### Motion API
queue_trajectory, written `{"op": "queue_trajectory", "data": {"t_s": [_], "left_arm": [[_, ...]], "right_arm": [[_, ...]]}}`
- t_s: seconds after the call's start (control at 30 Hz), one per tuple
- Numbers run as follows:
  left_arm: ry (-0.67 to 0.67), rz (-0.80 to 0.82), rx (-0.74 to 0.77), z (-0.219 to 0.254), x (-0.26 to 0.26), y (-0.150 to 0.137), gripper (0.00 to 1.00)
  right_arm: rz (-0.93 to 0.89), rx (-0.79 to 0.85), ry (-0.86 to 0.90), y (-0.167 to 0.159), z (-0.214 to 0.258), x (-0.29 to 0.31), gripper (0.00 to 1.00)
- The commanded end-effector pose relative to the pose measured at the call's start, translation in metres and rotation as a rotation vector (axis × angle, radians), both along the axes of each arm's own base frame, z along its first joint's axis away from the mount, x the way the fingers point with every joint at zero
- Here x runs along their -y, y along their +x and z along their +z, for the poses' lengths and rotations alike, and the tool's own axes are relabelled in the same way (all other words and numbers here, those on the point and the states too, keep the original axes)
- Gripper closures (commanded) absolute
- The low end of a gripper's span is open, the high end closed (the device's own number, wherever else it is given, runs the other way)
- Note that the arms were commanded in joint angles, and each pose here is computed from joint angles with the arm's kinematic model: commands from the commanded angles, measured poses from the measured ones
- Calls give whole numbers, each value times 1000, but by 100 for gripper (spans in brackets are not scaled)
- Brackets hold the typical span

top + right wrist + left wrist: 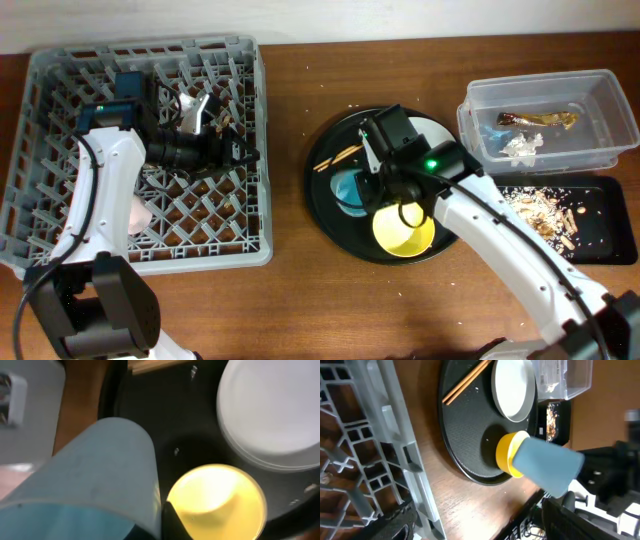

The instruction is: Sort waste into correct bins and load items into the dishwasher rack

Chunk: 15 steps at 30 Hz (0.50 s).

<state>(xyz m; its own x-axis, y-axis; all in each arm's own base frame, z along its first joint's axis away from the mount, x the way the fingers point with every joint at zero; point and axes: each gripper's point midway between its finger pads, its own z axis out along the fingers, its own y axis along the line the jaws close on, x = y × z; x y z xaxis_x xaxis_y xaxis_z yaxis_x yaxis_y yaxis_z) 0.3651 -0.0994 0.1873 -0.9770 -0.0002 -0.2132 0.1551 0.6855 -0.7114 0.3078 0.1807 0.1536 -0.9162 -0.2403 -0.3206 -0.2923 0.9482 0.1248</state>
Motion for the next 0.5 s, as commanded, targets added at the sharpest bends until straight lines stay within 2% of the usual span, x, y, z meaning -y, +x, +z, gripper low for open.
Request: {"op": "queue_trajectory", "data": {"t_s": [0.0, 0.2, 0.3, 0.33, 0.43, 0.47], "left_arm": [[-25, -38, 38, 5, 6, 2, 20], [-25, -38, 37, 5, 6, 2, 20], [-25, -38, 37, 5, 6, 2, 20], [-25, -38, 37, 5, 6, 2, 20], [-25, -38, 37, 5, 6, 2, 20], [-26, -38, 37, 6, 6, 2, 20]], "right_arm": [[-35, -159, 31, -12, -29, -9, 96], [-75, -182, -150, 2, -71, 12, 95], [-77, -171, -156, 8, -78, 11, 94], [-78, -169, -158, 8, -78, 11, 82], [-63, -168, -151, 8, -62, 10, 64], [-64, -160, -139, 10, -55, 9, 62]]}}
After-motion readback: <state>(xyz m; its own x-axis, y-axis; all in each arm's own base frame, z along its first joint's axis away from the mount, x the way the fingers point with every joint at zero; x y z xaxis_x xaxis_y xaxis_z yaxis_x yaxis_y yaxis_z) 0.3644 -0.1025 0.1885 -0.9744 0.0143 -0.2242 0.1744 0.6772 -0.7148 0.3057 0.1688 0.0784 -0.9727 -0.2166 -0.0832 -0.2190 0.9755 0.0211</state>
